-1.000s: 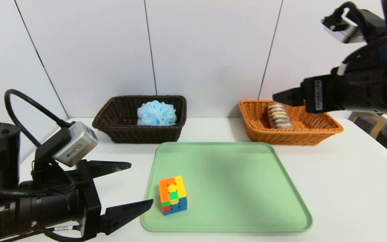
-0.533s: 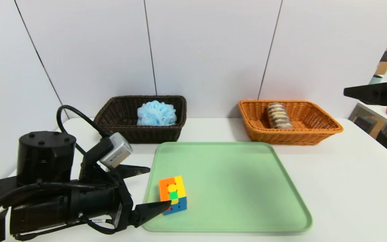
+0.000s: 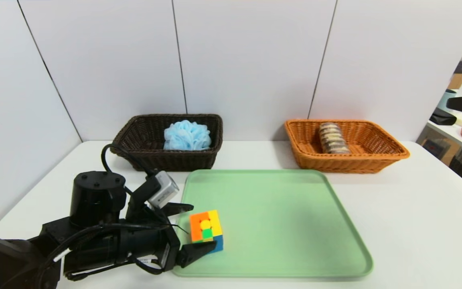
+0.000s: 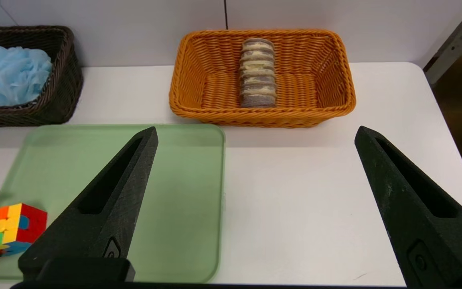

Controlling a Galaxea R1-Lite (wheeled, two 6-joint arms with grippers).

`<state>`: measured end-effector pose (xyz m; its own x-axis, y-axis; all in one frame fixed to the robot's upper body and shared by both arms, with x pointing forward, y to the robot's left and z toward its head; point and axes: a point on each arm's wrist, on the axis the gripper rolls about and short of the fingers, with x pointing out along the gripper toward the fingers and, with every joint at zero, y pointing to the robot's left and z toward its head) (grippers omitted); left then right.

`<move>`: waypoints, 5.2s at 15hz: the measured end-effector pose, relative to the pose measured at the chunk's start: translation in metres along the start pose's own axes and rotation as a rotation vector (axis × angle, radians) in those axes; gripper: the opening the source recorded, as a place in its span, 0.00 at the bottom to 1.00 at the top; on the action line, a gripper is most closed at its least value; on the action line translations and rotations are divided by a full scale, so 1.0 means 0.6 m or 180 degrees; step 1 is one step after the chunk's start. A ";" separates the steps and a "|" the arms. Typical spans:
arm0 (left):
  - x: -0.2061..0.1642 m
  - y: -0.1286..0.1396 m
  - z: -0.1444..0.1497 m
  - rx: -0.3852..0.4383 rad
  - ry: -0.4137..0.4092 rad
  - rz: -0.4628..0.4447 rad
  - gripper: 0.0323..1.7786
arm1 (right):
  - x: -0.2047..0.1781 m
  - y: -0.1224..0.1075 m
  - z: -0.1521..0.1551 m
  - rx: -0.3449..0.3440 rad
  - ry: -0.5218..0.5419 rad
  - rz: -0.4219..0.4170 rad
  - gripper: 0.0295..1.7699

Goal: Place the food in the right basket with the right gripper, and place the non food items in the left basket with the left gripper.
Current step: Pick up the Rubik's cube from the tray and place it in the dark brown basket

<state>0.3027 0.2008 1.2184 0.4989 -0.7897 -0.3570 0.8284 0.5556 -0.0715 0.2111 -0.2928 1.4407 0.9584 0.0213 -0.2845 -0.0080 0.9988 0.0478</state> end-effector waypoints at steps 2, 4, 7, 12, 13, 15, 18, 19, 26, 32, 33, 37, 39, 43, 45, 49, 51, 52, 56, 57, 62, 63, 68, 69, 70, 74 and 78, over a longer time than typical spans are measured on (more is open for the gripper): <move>0.012 0.005 -0.011 -0.0013 0.0056 -0.0002 0.95 | -0.004 -0.003 -0.001 0.0015 -0.0013 -0.0014 0.96; 0.019 0.007 -0.019 -0.0048 0.0121 -0.0016 0.95 | -0.005 -0.004 -0.001 0.0025 -0.0019 -0.0021 0.96; 0.026 0.010 -0.023 -0.0083 0.0163 -0.0030 0.95 | -0.002 -0.003 -0.003 0.0023 0.0009 0.0025 0.96; 0.032 0.012 -0.025 -0.0106 0.0182 -0.0030 0.95 | 0.006 0.000 -0.004 0.0007 0.0052 0.0020 0.96; 0.033 0.012 -0.024 -0.0107 0.0176 -0.0029 0.95 | 0.008 0.000 -0.004 0.0006 0.0058 0.0021 0.96; 0.035 0.014 -0.021 -0.0105 0.0155 -0.0025 0.95 | 0.011 0.001 -0.005 0.0001 0.0073 0.0017 0.96; 0.039 0.014 -0.018 -0.0116 0.0145 -0.0039 0.95 | 0.014 0.002 -0.006 -0.0003 0.0089 0.0005 0.96; 0.041 0.014 -0.019 -0.0114 0.0146 -0.0045 0.95 | 0.015 0.002 -0.006 -0.0003 0.0094 0.0001 0.96; 0.051 0.013 -0.022 -0.0122 0.0179 -0.0076 0.95 | 0.022 0.002 -0.006 -0.0005 0.0119 -0.0026 0.96; 0.053 0.014 -0.026 -0.0131 0.0207 -0.0081 0.95 | 0.025 0.003 -0.006 -0.0008 0.0129 -0.0033 0.96; 0.054 0.014 -0.026 -0.0130 0.0207 -0.0084 0.95 | 0.025 0.003 -0.006 -0.0009 0.0131 -0.0032 0.96; 0.054 0.013 -0.026 -0.0129 0.0207 -0.0088 0.95 | 0.026 0.004 -0.006 -0.0008 0.0135 -0.0032 0.96; 0.054 0.013 -0.026 -0.0129 0.0207 -0.0084 0.95 | 0.026 0.004 -0.006 -0.0006 0.0137 -0.0033 0.96; 0.053 0.013 -0.026 -0.0129 0.0208 -0.0083 0.95 | 0.027 0.004 -0.007 -0.0011 0.0145 -0.0034 0.96; 0.053 0.012 -0.027 -0.0131 0.0211 -0.0083 0.89 | 0.027 0.004 -0.007 -0.0013 0.0146 -0.0035 0.96; 0.053 0.012 -0.025 -0.0123 0.0197 -0.0083 0.55 | 0.027 0.004 -0.007 -0.0013 0.0149 -0.0035 0.96; 0.053 0.012 -0.025 -0.0122 0.0197 -0.0086 0.55 | 0.027 0.004 -0.008 -0.0014 0.0153 -0.0035 0.96; 0.053 0.012 -0.024 -0.0120 0.0194 -0.0087 0.55 | 0.028 0.004 -0.009 -0.0019 0.0161 -0.0037 0.96; 0.050 0.011 -0.019 -0.0118 0.0158 -0.0082 0.55 | 0.029 0.004 -0.010 -0.0022 0.0169 -0.0036 0.96; 0.049 0.011 -0.013 -0.0127 0.0112 -0.0077 0.55 | 0.029 0.004 -0.010 -0.0022 0.0169 -0.0038 0.96; 0.039 0.018 0.074 -0.0207 -0.0392 0.0163 0.55 | 0.031 0.005 -0.011 -0.0026 0.0192 -0.0017 0.96; 0.036 0.021 0.097 -0.0224 -0.0514 0.0236 0.55 | 0.032 0.005 -0.011 -0.0029 0.0204 -0.0007 0.96; 0.001 0.081 0.227 -0.0446 -0.1000 0.0978 0.55 | 0.034 0.005 -0.017 -0.0046 0.0250 -0.0011 0.96; -0.012 0.109 0.241 -0.0516 -0.0983 0.1203 0.55 | 0.035 0.005 -0.018 -0.0052 0.0262 -0.0013 0.96; -0.024 0.139 0.247 -0.0591 -0.0933 0.1426 0.55 | 0.035 0.005 -0.020 -0.0057 0.0275 -0.0015 0.96; -0.059 0.260 0.235 -0.0655 -0.0779 0.2185 0.55 | 0.052 -0.005 -0.033 -0.0078 0.0403 -0.0204 0.96; -0.057 0.295 0.215 -0.0712 -0.0677 0.2305 0.55 | 0.088 -0.024 -0.054 -0.0156 0.0748 -0.0544 0.96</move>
<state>0.4652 0.2925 1.3382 0.9517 -0.2313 -0.2018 0.2187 0.9723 -0.0830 0.2527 -0.3048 1.3941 0.8549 -0.1437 -0.4985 0.1286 0.9896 -0.0646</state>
